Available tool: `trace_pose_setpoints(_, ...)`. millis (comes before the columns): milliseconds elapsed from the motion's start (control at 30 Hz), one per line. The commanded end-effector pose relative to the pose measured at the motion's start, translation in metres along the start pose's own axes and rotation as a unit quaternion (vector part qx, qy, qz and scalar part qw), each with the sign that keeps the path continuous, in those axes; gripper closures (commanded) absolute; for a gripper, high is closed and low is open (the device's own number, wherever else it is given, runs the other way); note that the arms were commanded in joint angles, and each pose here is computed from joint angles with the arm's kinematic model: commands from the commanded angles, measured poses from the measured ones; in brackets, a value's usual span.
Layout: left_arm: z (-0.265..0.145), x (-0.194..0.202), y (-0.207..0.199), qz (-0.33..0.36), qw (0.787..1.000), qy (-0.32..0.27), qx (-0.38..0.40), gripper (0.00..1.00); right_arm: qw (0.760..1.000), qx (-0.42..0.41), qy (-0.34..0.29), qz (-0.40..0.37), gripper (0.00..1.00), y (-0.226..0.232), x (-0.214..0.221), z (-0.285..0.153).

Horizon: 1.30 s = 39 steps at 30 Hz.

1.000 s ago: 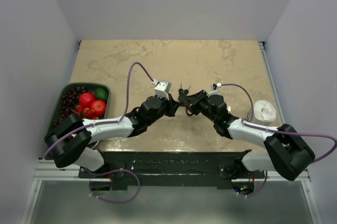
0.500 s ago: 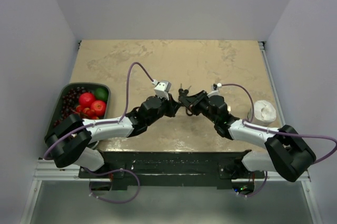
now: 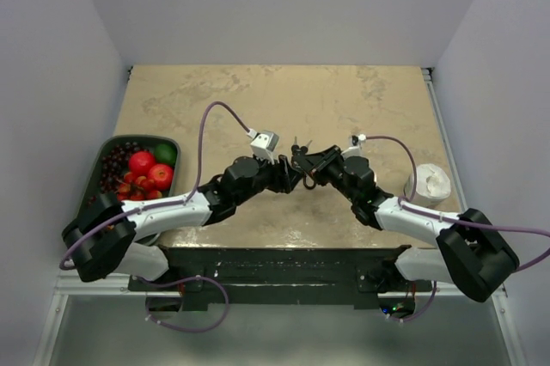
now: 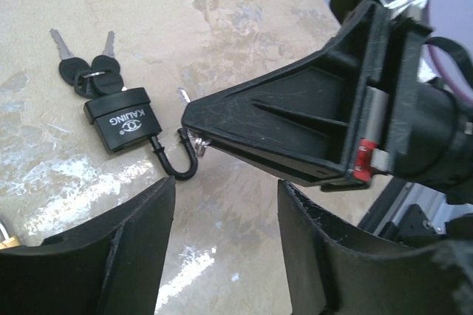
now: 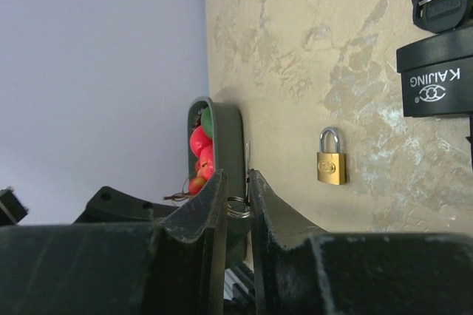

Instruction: Unlock with the key

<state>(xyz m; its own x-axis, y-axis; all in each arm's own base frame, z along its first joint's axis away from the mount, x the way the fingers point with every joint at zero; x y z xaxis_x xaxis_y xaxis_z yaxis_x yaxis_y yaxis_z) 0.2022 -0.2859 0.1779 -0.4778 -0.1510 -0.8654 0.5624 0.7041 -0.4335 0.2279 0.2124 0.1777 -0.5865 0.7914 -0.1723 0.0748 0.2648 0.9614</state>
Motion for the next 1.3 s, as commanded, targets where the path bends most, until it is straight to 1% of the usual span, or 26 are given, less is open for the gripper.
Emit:
trace_pose_setpoints(0, -0.017, -0.028, -0.005, 0.011, 0.999, -0.027, 0.040, 0.37, 0.998, -0.029, -0.028, -0.041, 1.00, 0.010, -0.006, -0.002)
trace_pose_setpoints(133, -0.031, -0.049, 0.011, -0.015, 0.998, -0.039, 0.052, 0.37, 0.993, -0.054, -0.013, -0.100, 1.00, 0.013, -0.006, -0.005)
trace_pose_setpoints(200, -0.035, -0.058, 0.019, -0.030, 0.996, -0.034, 0.082, 0.36, 0.990, -0.069, -0.011, -0.119, 1.00, 0.016, -0.006, -0.006)
trace_pose_setpoints(233, -0.036, -0.061, 0.021, -0.033, 0.995, -0.030, 0.094, 0.35, 0.987, -0.081, 0.015, -0.138, 1.00, 0.016, -0.001, -0.008)
trace_pose_setpoints(267, -0.034, -0.063, 0.022, -0.038, 0.994, -0.024, 0.104, 0.35, 0.985, -0.088, 0.021, -0.146, 1.00, 0.018, -0.001, -0.009)
trace_pose_setpoints(300, -0.035, -0.065, 0.024, -0.040, 0.992, -0.016, 0.120, 0.35, 0.984, -0.091, 0.024, -0.153, 1.00, 0.018, -0.001, -0.010)
trace_pose_setpoints(467, -0.029, -0.060, 0.033, -0.028, 0.990, 0.008, 0.138, 0.33, 0.977, -0.098, 0.042, -0.185, 1.00, 0.015, 0.001, -0.015)
trace_pose_setpoints(600, -0.028, -0.054, 0.029, -0.021, 0.980, 0.022, 0.196, 0.34, 0.967, -0.126, 0.054, -0.215, 1.00, 0.019, 0.002, -0.018)
trace_pose_setpoints(667, -0.025, -0.051, 0.031, -0.022, 0.980, 0.033, 0.195, 0.35, 0.957, -0.139, 0.065, -0.245, 1.00, 0.020, 0.002, -0.018)
trace_pose_setpoints(700, -0.025, -0.050, 0.032, -0.022, 0.980, 0.035, 0.195, 0.36, 0.947, -0.157, 0.084, -0.268, 1.00, 0.022, 0.003, -0.018)
trace_pose_setpoints(767, -0.027, -0.049, 0.034, -0.029, 0.979, 0.033, 0.200, 0.39, 0.937, -0.164, 0.109, -0.290, 1.00, 0.022, 0.005, -0.018)
trace_pose_setpoints(800, -0.028, -0.049, 0.034, -0.032, 0.978, 0.032, 0.205, 0.39, 0.924, -0.178, 0.129, -0.311, 1.00, 0.025, 0.006, -0.018)
trace_pose_setpoints(867, -0.032, -0.047, 0.033, -0.044, 0.974, 0.028, 0.221, 0.40, 0.913, -0.187, 0.152, -0.329, 1.00, 0.027, 0.008, -0.018)
trace_pose_setpoints(900, -0.033, -0.046, 0.032, -0.048, 0.973, 0.027, 0.226, 0.40, 0.903, -0.198, 0.172, -0.341, 1.00, 0.030, 0.011, -0.019)
trace_pose_setpoints(1033, -0.037, -0.042, 0.029, -0.060, 0.963, 0.025, 0.261, 0.44, 0.885, -0.218, 0.217, -0.349, 1.00, 0.031, 0.017, -0.021)
trace_pose_setpoints(1167, -0.038, -0.040, 0.027, -0.058, 0.957, 0.035, 0.283, 0.46, 0.874, -0.236, 0.243, -0.347, 1.00, 0.033, 0.021, -0.024)
trace_pose_setpoints(1267, -0.041, -0.045, 0.025, -0.060, 0.953, 0.023, 0.296, 0.48, 0.869, -0.242, 0.256, -0.346, 1.00, 0.032, 0.023, -0.026)
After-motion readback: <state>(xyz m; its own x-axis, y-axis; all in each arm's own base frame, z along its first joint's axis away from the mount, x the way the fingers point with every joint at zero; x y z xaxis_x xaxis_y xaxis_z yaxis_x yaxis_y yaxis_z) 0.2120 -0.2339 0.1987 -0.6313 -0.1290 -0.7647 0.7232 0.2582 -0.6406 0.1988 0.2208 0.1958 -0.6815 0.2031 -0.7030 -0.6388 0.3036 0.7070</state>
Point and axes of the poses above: each gripper's point midway between its finger pads, its own z axis out along the fingers, its own y axis along the line the jaws close on, x = y × z, the point moved 8 cm from there along -z, back along the fingers, and after that the axes turned 4 degrees about z, right-handed, at the moved point
